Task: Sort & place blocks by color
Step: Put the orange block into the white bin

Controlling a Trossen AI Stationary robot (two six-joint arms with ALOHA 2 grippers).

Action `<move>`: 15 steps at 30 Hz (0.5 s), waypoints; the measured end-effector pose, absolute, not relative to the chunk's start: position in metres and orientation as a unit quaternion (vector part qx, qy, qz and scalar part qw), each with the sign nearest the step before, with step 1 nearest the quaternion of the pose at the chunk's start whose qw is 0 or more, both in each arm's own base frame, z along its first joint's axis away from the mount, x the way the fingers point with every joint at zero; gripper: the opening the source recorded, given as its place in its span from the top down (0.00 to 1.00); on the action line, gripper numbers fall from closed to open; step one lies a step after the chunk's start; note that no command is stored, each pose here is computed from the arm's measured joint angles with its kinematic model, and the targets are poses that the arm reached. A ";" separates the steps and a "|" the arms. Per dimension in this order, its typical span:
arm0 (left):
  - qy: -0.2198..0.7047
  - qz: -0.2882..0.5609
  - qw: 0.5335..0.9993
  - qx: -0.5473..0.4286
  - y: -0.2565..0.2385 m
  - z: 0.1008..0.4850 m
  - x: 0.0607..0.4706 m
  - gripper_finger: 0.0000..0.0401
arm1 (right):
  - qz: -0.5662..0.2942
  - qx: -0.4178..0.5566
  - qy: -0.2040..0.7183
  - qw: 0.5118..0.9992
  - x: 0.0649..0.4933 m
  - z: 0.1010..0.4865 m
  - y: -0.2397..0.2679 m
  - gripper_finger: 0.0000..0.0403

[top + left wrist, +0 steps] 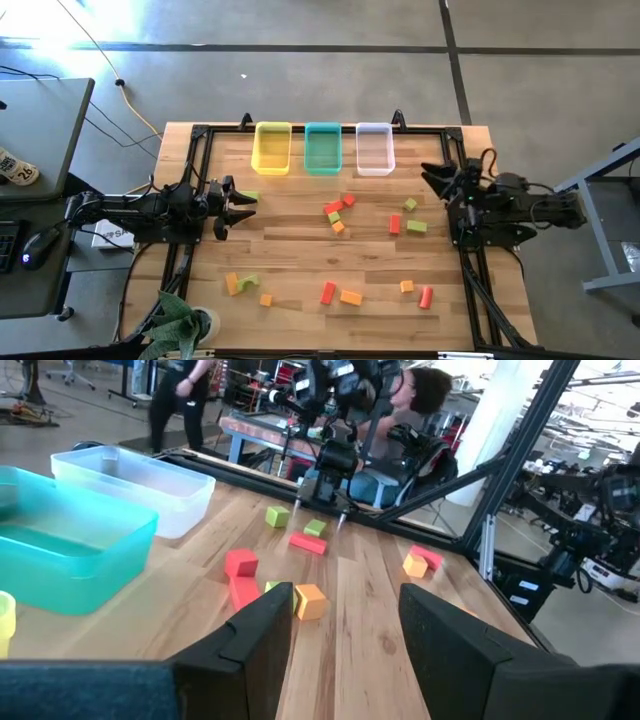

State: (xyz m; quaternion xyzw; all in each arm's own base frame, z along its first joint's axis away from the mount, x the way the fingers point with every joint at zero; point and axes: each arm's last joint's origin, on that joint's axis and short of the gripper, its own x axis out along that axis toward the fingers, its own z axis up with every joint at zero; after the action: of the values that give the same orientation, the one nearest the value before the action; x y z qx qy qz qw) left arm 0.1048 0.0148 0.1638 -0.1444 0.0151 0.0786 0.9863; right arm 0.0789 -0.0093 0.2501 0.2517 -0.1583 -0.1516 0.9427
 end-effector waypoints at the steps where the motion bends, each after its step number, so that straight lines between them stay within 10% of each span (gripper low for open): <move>1: 0.015 0.079 0.986 -0.145 0.015 0.164 0.105 0.57 | -0.161 0.253 -0.146 0.943 0.078 0.256 -0.010 0.46; 15: 0.014 0.079 0.986 -0.144 0.015 0.164 0.105 0.57 | -0.250 0.423 0.133 0.860 0.110 0.306 -0.007 0.46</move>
State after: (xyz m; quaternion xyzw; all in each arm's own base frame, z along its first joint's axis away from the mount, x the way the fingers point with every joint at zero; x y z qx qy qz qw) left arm 0.1048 0.0149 0.1640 -0.1444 0.0142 0.0786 0.9863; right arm 0.1096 -0.0072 0.3062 0.4234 0.1327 -0.2505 0.8605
